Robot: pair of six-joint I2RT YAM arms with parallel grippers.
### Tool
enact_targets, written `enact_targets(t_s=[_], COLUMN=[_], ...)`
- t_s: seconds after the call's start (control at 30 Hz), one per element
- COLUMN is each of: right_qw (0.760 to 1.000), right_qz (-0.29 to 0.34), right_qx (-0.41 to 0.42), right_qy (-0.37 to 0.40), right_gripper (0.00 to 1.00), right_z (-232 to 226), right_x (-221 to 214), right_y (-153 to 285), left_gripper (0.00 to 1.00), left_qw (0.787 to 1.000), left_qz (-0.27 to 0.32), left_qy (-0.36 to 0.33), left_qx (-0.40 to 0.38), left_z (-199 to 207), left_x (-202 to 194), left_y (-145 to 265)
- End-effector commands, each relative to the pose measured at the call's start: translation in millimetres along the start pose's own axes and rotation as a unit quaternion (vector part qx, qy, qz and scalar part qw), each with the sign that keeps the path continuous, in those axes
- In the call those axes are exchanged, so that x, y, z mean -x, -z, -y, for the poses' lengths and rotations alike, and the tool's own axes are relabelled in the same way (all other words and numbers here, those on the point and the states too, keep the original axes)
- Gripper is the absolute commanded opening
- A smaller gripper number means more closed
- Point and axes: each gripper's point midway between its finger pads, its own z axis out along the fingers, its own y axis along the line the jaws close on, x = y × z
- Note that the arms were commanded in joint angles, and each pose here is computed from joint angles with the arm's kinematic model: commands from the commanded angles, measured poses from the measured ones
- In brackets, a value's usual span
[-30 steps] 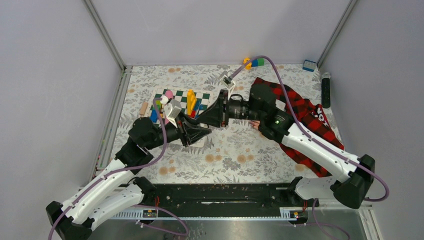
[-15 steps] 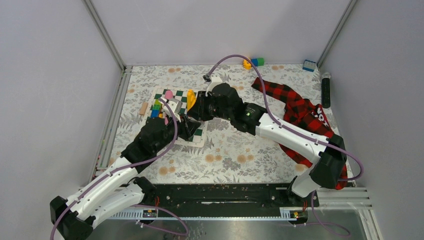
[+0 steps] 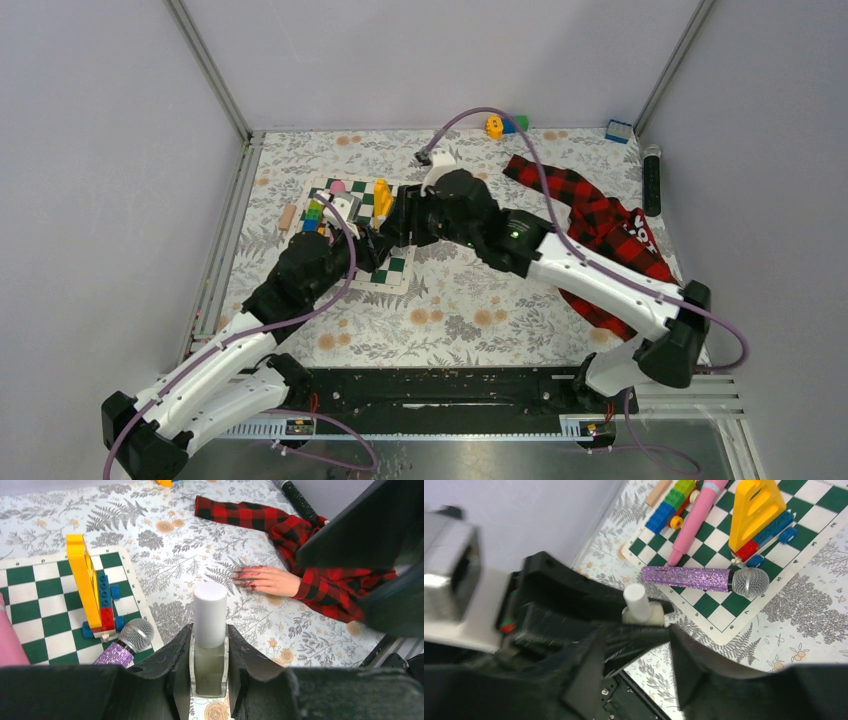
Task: Paint the nails
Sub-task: Screw the nail polish bottle.
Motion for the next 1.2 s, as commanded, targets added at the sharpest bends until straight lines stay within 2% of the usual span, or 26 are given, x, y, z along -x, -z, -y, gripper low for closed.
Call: enact_targets(t_s=[0.0,0.13,0.3,0.37,0.47,0.57,0.67,0.73,0.83,0.93,1.17], right_qw=[0.997,0.995,0.982,0.970,0.931,0.892,0.862,0.851,0.834,0.820,0.807], right_qz=[0.070,0.092,0.092,0.110,0.156,0.180,0.174,0.156,0.131,0.106,0.059], right_qx=[0.007,0.025,0.124,0.179,0.296,0.385,0.445,0.472,0.509,0.535,0.559], right_qy=[0.015,0.027,0.104,0.119,0.144,0.155,0.169,0.171,0.169,0.172,0.180], right_gripper=[0.75,0.83,0.85,0.87,0.89,0.92,0.91,0.88,0.83,0.79,0.69], right_z=[12,25,4,-12,-48,-74,-93,-101,-111,-121,-135], right_x=[49,59,45,41,39,37,34,32,28,21,6], right_y=[52,74,97,110,141,169,185,188,190,191,183], left_gripper=[0.03,0.03,0.02,0.02,0.02,0.01,0.01,0.01,0.01,0.01,0.00], left_qw=[0.996,0.991,0.955,0.927,0.878,0.840,0.814,0.799,0.787,0.781,0.773], left_qz=[0.078,0.083,0.070,0.070,0.066,0.052,0.043,0.035,0.028,0.024,0.021], left_qy=[-0.024,-0.034,-0.032,-0.028,-0.020,-0.012,-0.010,-0.011,-0.011,-0.013,-0.015], left_qx=[-0.043,-0.102,-0.285,-0.367,-0.474,-0.540,-0.580,-0.600,-0.616,-0.624,-0.634], left_z=[22,43,109,136,165,181,190,195,200,202,205], left_x=[54,59,65,71,75,74,73,71,70,69,70], left_y=[2,7,32,50,79,99,113,122,129,133,139])
